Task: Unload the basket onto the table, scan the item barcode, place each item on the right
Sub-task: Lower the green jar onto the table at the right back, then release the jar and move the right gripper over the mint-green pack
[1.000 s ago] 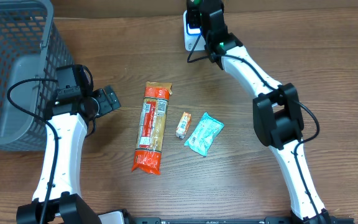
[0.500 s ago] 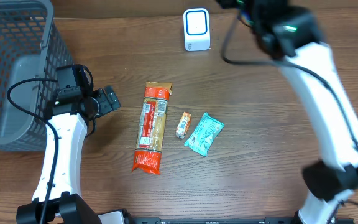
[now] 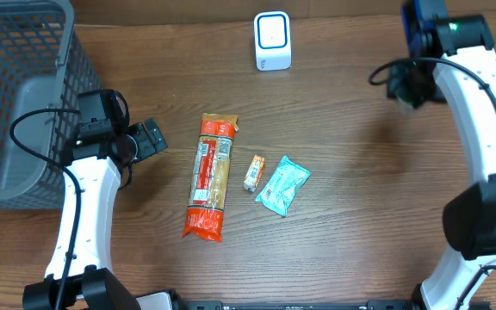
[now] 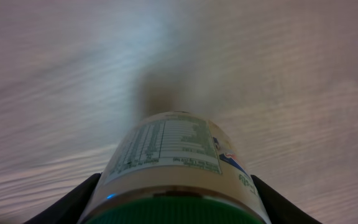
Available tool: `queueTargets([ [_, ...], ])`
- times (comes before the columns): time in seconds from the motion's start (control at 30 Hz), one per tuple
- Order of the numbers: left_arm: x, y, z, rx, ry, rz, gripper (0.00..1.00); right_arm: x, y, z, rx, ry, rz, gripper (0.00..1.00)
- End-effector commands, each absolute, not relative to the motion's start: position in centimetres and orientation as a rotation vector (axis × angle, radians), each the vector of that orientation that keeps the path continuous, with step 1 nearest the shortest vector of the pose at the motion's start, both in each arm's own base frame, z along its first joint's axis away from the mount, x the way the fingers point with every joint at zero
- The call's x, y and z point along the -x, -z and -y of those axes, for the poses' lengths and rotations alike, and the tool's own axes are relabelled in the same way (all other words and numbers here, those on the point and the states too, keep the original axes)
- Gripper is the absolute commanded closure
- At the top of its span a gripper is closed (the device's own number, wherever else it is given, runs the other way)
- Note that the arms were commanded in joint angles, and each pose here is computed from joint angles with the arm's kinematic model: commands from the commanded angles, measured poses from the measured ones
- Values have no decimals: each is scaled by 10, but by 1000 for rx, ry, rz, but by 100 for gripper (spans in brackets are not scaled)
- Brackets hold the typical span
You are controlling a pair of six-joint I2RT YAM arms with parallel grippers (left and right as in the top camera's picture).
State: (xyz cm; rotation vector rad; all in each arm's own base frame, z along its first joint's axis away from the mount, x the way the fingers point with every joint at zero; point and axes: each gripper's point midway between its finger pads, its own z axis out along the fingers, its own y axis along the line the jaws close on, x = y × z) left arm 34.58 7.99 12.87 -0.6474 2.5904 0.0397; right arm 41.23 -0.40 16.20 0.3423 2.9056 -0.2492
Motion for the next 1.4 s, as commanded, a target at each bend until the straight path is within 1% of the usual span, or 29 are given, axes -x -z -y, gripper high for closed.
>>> queueTargets([
  [0.0, -347, -136, -81, 624, -55, -2573, 0, -396, -132, 38, -523, 279, -2929, 96],
  [0.13, -347, -136, -81, 624, -55, -2573, 0, -385, -84, 65, -638, 275, -2939, 96],
  [0.23, -347, -136, -81, 623, -55, -2573, 0, -381, -60, 71, -677, 237, -2931, 96],
  [0.37, -347, -136, -81, 623, -55, -2573, 0, -380, -44, 71, -682, 222, -2920, 81],
  [0.4, -347, -136, -81, 623, -55, -2573, 0, -380, -43, 71, -682, 221, -2916, 66],
  [0.43, -347, -136, -81, 623, -55, -2573, 0, -381, -43, 71, -681, 220, -2912, 40],
  [0.47, -347, -136, -81, 623, -55, -2573, 0, -383, -43, 71, -681, 218, -2907, 11],
  [0.5, -347, -136, -81, 623, -55, -2573, 0, -383, -43, 72, -681, 218, -2904, 0],
  [0.67, -347, -136, -81, 623, -55, -2573, 0, -386, -61, 75, -682, 242, -2895, 0],
  [0.8, -347, -136, -81, 623, -55, -2573, 0, -395, -101, 76, -677, 231, -2850, 0],
  [0.83, -347, -136, -81, 623, -55, -2573, 0, -397, -111, 72, -670, 204, -2840, 0],
  [0.97, -347, -136, -81, 623, -55, -2573, 0, -403, -163, 28, -595, -95, -2827, 0],
  [1.03, -347, -136, -81, 623, -55, -2573, 0, -400, -174, 6, -555, -214, -2840, 0],
  [1.13, -347, -136, -81, 623, -55, -2573, 0, -390, -178, -27, -493, -372, -2886, 0],
  [1.23, -347, -136, -81, 623, -55, -2573, 0, -377, -170, -50, -453, -442, -2951, 0],
  [1.37, -347, -136, -81, 623, -55, -2573, 0, -359, -149, -82, -529, -502, -3029, 0],
])
